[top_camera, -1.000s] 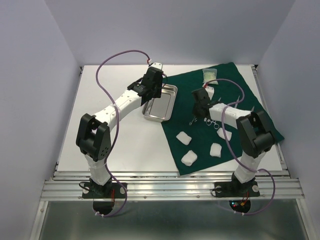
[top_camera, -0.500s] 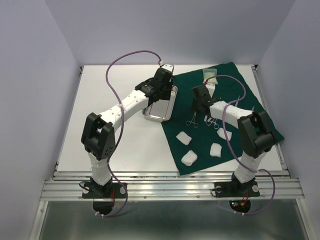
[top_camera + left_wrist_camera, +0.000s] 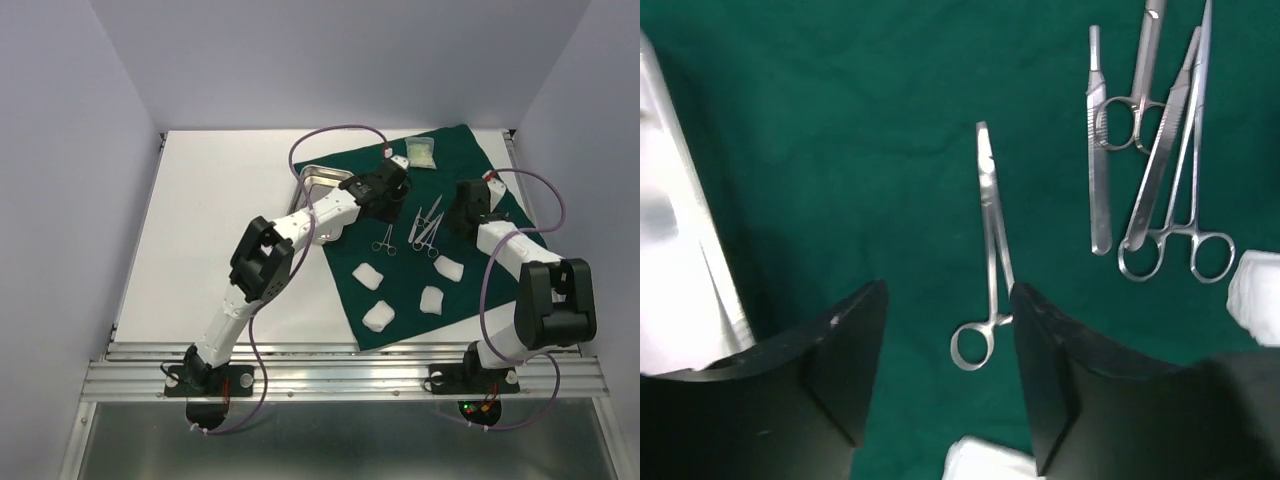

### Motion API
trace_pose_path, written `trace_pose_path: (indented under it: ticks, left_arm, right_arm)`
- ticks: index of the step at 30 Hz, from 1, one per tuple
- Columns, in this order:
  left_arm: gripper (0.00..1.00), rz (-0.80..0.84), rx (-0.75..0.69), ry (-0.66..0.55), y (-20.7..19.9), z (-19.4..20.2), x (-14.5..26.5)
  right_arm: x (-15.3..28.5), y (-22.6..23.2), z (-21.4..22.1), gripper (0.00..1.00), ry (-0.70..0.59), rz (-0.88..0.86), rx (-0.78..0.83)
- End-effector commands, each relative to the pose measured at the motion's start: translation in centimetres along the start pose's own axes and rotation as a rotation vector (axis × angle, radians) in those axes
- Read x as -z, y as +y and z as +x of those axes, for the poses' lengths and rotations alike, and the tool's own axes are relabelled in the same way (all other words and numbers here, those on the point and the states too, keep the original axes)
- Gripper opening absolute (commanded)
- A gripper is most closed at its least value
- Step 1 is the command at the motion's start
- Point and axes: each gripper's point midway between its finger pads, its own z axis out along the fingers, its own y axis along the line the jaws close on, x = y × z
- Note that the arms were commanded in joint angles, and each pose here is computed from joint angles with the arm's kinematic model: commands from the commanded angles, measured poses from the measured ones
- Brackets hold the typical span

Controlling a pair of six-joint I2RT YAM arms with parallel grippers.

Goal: Prepare the surgical pack
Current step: Pick up the medical item from the surgical kit.

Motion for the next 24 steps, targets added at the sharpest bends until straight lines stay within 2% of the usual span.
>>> trace_pose_path:
  ticks: [1, 3, 5, 13, 17, 20, 22, 24]
  left_arm:
    - [0.61, 0.047, 0.002, -0.052, -2.8, -2.5, 0.1]
    - [0.56, 0.032, -0.008, -0.021, -2.8, -1.3, -1.9]
    - [0.55, 0.022, -0.013, -0.025, -2.9, -1.7, -2.4]
    - [0.53, 0.007, -0.070, 0.026, -3.8, 1.7, -5.5]
    - [0.47, -0.022, -0.090, 0.069, -3.6, 3.7, -6.6]
    - [0.40, -0.034, -0.094, 0.092, -3.4, 4.7, -7.0]
    - [0.39, -0.044, -0.102, 0.096, -3.3, 5.0, -7.2]
    - [0.33, -0.054, -0.122, 0.101, -3.3, 5.4, -7.4]
  right_arm:
    - [0.8, 0.8, -0.5, 0.66, -0.022, -0.056, 0.016]
    - [0.9, 0.7, -0.4, 0.66, -0.021, -0.057, 0.020]
    - [1.0, 0.6, -0.5, 0.67, -0.025, -0.056, 0.024]
    - [1.1, 0.2, -0.3, 0.68, -0.030, -0.046, 0.023]
    - [0.9, 0.3, 0.1, 0.68, -0.021, -0.052, 0.023]
    - [0.6, 0.4, 0.4, 0.68, -0.016, -0.051, 0.022]
    - [0.5, 0.5, 0.5, 0.68, -0.011, -0.055, 0.023]
    - [0.5, 0.6, 0.4, 0.68, -0.015, -0.057, 0.021]
